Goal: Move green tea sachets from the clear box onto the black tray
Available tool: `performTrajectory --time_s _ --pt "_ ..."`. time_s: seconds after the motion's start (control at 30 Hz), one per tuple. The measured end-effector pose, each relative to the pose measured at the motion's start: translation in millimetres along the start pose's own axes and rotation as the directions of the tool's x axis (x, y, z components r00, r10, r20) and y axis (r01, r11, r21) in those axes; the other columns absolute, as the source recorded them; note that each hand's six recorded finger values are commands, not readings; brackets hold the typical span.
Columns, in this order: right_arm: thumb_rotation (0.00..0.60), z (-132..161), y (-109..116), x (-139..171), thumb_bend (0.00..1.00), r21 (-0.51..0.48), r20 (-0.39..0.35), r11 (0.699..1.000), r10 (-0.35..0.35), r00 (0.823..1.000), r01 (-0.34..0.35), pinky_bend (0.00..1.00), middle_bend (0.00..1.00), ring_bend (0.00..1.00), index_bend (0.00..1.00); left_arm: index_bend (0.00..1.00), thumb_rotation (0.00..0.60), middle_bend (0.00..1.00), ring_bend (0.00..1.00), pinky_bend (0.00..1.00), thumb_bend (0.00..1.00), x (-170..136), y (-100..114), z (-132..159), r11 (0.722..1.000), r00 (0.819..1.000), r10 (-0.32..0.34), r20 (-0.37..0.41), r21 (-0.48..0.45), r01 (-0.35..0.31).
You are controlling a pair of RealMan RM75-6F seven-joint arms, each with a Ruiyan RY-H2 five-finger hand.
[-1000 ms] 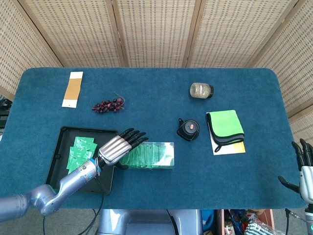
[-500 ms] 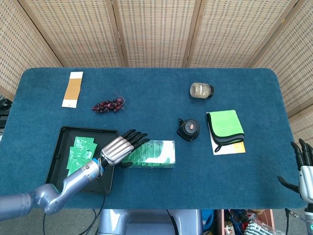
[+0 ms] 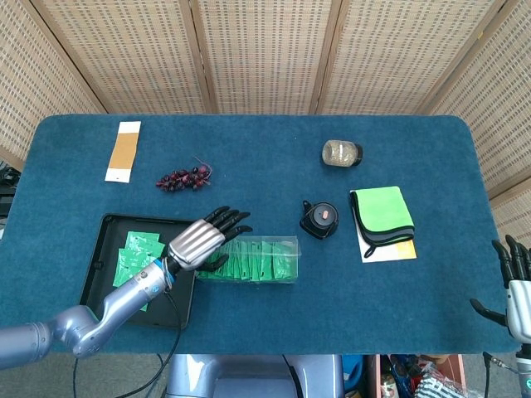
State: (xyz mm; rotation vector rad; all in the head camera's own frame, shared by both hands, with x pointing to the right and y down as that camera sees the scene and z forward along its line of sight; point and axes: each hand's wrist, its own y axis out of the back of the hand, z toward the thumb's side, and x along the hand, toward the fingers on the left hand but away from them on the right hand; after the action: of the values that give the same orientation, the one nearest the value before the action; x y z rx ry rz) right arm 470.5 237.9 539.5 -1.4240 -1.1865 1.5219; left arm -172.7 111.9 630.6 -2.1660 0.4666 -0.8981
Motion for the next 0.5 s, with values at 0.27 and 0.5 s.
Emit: performTrajectory --time_s 0.27,0.5 --pt "0.6 -1.9 -2.3 -1.8 0.0 0.001 0.009 1.0 0.009 1.0 -0.009 0.0 0.0 0.0 0.0 0.15 0.6 0.0 0.0 0.0 0.51 13.9 35.2 -27.1 0.996 0.995 0.048 -0.084 -0.072 -0.054" --pt "0.6 -2.3 -5.8 -3.9 0.0 0.012 0.013 1.0 0.02 1.0 -0.02 0.0 0.0 0.0 0.0 0.15 0.6 0.0 0.0 0.0 0.52 21.2 38.8 -70.9 0.991 0.979 0.017 -0.203 -0.127 -0.044"
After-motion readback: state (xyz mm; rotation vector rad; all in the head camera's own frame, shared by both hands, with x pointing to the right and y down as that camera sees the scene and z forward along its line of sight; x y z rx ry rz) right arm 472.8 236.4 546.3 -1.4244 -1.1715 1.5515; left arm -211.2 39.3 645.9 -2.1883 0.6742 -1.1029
